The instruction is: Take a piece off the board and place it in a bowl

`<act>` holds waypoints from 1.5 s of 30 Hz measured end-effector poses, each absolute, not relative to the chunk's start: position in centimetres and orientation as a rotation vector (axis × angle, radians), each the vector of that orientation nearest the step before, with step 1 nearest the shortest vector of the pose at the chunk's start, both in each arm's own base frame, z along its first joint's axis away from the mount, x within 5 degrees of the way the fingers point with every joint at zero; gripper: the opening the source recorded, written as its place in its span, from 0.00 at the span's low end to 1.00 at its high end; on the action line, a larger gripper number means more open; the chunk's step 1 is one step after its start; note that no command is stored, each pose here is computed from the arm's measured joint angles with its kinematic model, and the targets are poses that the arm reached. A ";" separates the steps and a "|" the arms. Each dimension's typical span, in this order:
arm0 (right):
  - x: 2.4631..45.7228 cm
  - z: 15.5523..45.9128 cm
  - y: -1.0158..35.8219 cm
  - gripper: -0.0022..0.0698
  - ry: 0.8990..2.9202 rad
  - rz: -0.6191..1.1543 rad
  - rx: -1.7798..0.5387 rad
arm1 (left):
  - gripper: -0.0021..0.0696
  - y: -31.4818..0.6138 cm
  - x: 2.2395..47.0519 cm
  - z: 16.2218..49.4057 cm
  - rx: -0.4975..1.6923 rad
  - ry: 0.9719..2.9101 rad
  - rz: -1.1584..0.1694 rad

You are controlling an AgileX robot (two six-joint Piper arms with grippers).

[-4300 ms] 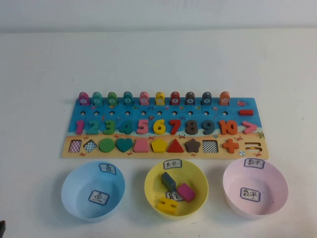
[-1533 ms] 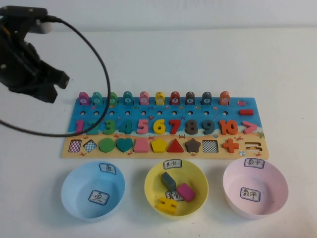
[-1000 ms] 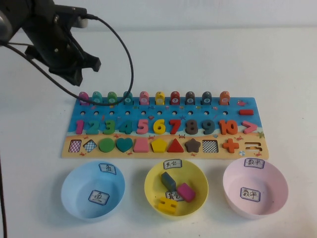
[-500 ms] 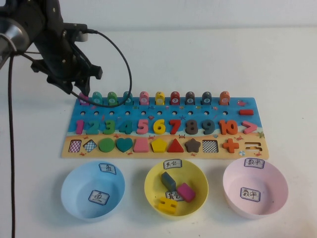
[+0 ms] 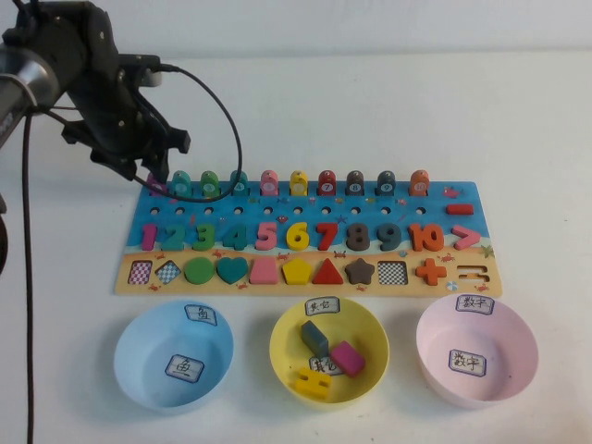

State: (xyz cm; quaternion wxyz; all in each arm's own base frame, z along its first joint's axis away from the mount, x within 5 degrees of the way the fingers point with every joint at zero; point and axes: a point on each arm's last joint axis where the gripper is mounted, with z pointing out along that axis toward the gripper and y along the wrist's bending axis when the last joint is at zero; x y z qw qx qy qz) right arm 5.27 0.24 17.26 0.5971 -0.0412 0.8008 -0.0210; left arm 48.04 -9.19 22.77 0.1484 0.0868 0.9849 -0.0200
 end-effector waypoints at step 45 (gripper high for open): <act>5.3 17.3 0.2 0.01 1.859 -0.047 -0.095 | 0.26 -9.0 48.9 21.1 0.237 2.816 -0.082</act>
